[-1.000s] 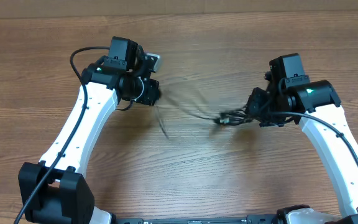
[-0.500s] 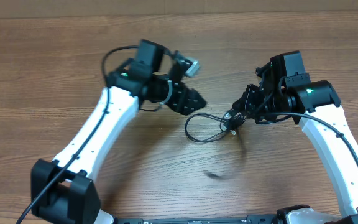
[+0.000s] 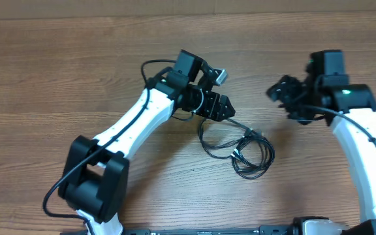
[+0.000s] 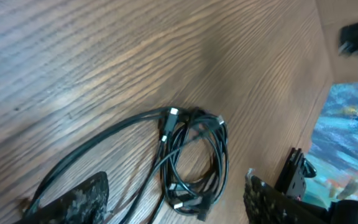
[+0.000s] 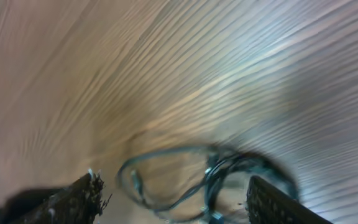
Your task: Untangle cables
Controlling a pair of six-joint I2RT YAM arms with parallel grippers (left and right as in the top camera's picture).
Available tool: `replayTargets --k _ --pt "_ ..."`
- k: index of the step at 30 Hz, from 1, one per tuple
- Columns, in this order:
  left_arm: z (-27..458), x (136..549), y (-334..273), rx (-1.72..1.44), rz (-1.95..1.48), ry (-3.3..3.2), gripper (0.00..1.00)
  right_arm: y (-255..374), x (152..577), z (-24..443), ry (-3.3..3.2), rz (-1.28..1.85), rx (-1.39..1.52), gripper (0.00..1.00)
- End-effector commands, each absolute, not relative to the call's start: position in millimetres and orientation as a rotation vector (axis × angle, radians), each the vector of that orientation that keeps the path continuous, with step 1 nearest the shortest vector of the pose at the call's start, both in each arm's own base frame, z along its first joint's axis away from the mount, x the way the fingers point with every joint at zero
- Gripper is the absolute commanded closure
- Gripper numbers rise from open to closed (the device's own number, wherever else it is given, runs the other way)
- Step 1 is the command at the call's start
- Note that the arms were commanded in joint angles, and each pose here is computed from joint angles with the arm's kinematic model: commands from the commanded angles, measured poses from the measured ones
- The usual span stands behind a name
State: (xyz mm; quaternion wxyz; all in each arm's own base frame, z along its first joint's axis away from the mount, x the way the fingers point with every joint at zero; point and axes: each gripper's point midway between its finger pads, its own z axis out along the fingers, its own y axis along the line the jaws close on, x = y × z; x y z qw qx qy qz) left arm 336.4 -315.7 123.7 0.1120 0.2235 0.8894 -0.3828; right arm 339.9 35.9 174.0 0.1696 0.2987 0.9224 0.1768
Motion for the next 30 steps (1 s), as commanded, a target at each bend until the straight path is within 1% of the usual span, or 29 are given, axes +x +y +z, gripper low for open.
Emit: replayTargets --k 1,3,6,10,11,12,17,18,19,20,24,26,27,28,30 --pt "125 329 -329 0.741 -1.168 2.574 0.33 6 344 179 2.58 0.477 0.873 0.27" --pt "131 315 -342 0.877 -1.231 2.499 0.33 -10 341 178 2.576 0.462 0.896 0.27" --pt "127 298 -354 0.968 -1.203 2.491 0.33 -28 337 177 2.565 0.451 0.937 0.27" --pt "106 278 -368 0.982 -1.008 2.589 0.34 -48 332 177 2.546 0.438 0.988 0.28" --pt "93 276 -368 0.885 -0.866 2.676 0.37 -51 331 176 2.545 0.436 0.994 0.29" --pt "85 275 -366 0.798 -0.774 2.732 0.37 -52 330 176 2.546 0.435 0.999 0.29" --pt "63 267 -363 0.512 -0.576 2.862 0.44 -52 328 175 2.555 0.434 1.001 0.3" --pt "59 266 -363 0.466 -0.546 2.873 0.49 -52 328 175 2.555 0.434 1.001 0.3" --pt "54 267 -364 0.423 -0.521 2.878 0.51 -52 328 175 2.556 0.434 1.002 0.3" --pt "49 267 -366 0.402 -0.506 2.879 0.54 -51 328 175 2.557 0.434 1.002 0.3" --pt "27 262 -376 0.423 -0.483 2.887 0.62 -51 326 174 2.563 0.434 1.006 0.29" --pt "16 262 -373 0.355 -0.441 2.913 0.62 -51 326 174 2.569 0.433 0.994 0.3" --pt "15 262 -372 0.321 -0.437 2.92 0.63 -51 325 174 2.572 0.431 0.984 0.29" --pt "14 264 -371 0.283 -0.431 2.924 0.68 -50 325 174 2.575 0.43 0.983 0.29" --pt "12 265 -370 0.276 -0.42 2.924 0.71 -50 324 174 2.578 0.429 0.979 0.29"
